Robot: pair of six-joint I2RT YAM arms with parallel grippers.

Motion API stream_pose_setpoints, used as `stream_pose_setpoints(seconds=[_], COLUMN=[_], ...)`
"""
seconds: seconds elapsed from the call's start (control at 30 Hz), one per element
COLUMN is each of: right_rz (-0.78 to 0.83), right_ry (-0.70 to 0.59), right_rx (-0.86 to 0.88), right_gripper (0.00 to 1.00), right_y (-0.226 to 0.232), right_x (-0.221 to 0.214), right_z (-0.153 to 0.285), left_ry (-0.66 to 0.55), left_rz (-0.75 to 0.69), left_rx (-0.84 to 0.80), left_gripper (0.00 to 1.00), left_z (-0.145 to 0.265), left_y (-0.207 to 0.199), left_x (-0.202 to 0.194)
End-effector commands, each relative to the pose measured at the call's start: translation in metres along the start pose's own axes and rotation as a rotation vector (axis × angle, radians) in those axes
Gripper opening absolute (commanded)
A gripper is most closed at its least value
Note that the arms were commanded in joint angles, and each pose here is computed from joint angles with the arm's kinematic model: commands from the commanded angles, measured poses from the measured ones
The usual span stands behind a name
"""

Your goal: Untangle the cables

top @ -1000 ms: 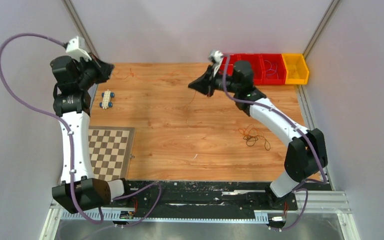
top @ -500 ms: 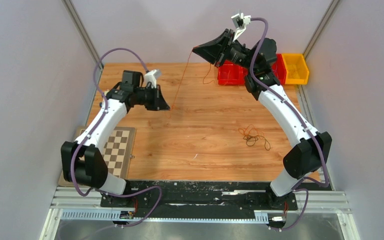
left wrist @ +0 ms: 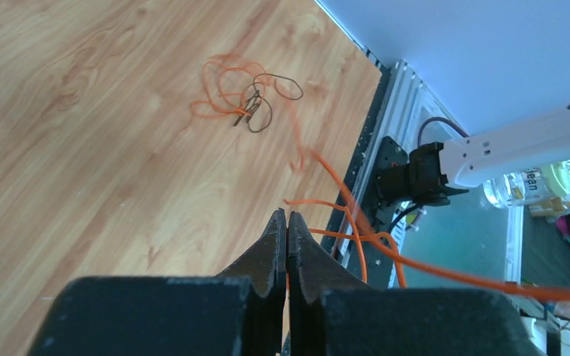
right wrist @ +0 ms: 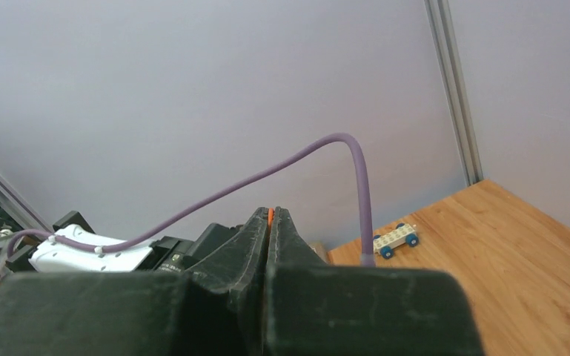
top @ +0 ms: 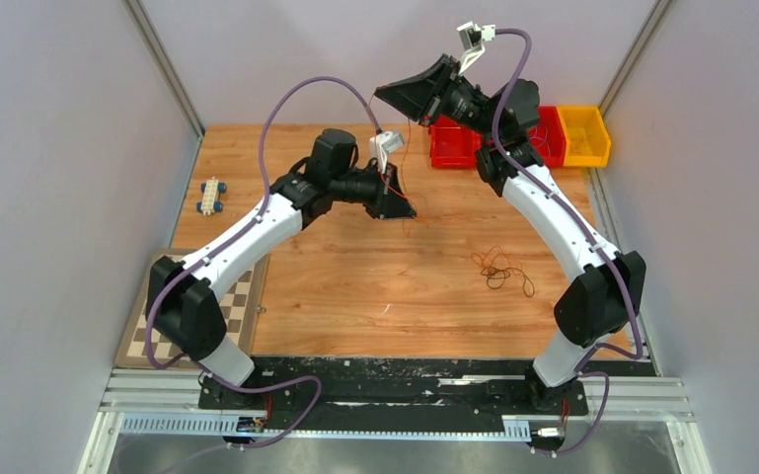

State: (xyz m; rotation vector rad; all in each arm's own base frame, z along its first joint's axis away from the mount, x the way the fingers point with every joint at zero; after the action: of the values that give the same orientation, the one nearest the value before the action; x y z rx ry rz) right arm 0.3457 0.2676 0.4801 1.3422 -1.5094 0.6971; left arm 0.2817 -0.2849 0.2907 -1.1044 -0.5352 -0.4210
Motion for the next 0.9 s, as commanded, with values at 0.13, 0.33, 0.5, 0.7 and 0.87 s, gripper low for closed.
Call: stream_pose_setpoints(seconds=[0.13,0.33,0.5,0.7,0.87], right_rz=[0.025,0.096,0.086,0.082,0.096], right_ry=[-0.065,-0.013,-0.001,0.024,0.061], right_rx=[0.018,0.009,-0.073,-0.042,0.0], right_gripper=[0.0,0.0,0.0,0.0,0.0], right_y=[0.016,0.02,0.01,0.011,0.018], right_x=[0.028,0.023,0.014,0.001,-0.009], right_z=[0.008,0.024,0.022,0.009,0.006], left_ry=[-0.18,-0.404,-0.593,-0.69,-0.645], left_rz=[-0.058,-0.227,-0.237,-0.512,-0.626], left_rx=[0.036,0.245,0.362,0.207,0.063], left_gripper=[0.67,1.0,1.0,1.0,1.0], left_z=[0.066,0.174,0.221,0.205,0.179], left_y=[0.014,0.045,0.039,-0.012,-0.034], left_x=[0.013,0.01,0.025,0.059,0.085])
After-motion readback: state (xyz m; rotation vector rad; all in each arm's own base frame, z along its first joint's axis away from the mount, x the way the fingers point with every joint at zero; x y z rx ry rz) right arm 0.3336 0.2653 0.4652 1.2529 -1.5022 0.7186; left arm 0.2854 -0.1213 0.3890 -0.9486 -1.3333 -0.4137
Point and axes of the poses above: each gripper's point midway between its finger pads, its own z axis back along the fingers, its own y axis along the line the jaws close on, x = y × z, the point moved 6 cm from there along z, back along the fingers, and after that the axes turned 14 degrees about z, right-handed, at the moved point
